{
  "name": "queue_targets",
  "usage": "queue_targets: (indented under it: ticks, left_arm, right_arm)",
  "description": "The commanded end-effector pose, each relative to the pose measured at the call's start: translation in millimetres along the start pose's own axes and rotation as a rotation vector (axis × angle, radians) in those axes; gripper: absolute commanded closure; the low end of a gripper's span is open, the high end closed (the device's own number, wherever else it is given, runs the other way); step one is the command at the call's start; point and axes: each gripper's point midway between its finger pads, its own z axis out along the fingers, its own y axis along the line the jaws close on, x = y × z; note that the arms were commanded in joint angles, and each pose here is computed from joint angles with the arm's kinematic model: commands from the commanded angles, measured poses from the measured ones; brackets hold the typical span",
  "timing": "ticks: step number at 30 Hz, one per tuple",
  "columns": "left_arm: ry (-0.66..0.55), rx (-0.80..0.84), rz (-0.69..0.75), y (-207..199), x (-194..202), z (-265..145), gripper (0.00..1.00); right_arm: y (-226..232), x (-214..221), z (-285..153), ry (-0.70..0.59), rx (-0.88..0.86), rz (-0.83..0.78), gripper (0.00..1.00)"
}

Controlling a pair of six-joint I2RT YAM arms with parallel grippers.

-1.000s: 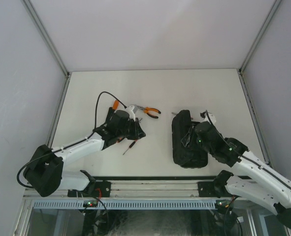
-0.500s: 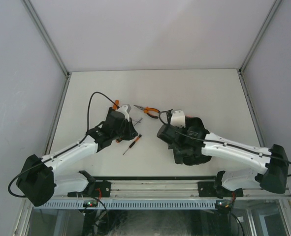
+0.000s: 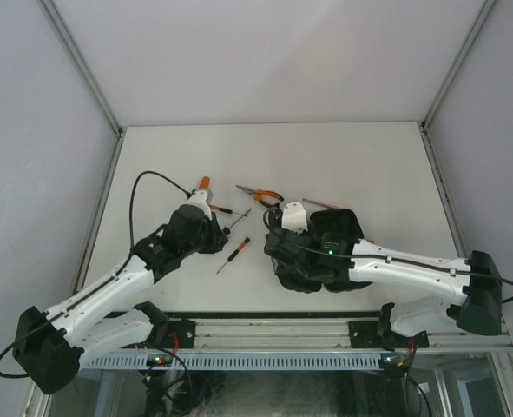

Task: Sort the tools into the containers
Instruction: Open the storage box at the center of the board.

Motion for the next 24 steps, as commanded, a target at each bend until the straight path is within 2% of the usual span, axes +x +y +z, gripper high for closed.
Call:
queue_targets:
  ticks: [1,8,11,18,24]
  left_arm:
    - [-0.017,-0.038,-0.039,13,6,-10,0.82]
    - [-0.036,-0.074,-0.044,23,7,-26,0.82]
    - [-0.035,-0.072,-0.039,22,5,-29,0.82]
    - [-0.041,-0.048,-0.025,15,-2,-37,0.81]
    - [-0.021,-0.048,-0.017,16,2,-41,0.81]
  right_arm:
    - [20,-24,-26,-0.112,-0.160,0.049,0.34]
    - [2,-1,-26,-0.105,-0.169,0.101,0.31]
    - [-13,11,-21,-0.091,-0.130,0.137,0.26]
    - [-42,25,0,-0.038,-0.073,0.193,0.33]
    - [-72,23,23,-0.005,-0.028,0.216,0.31]
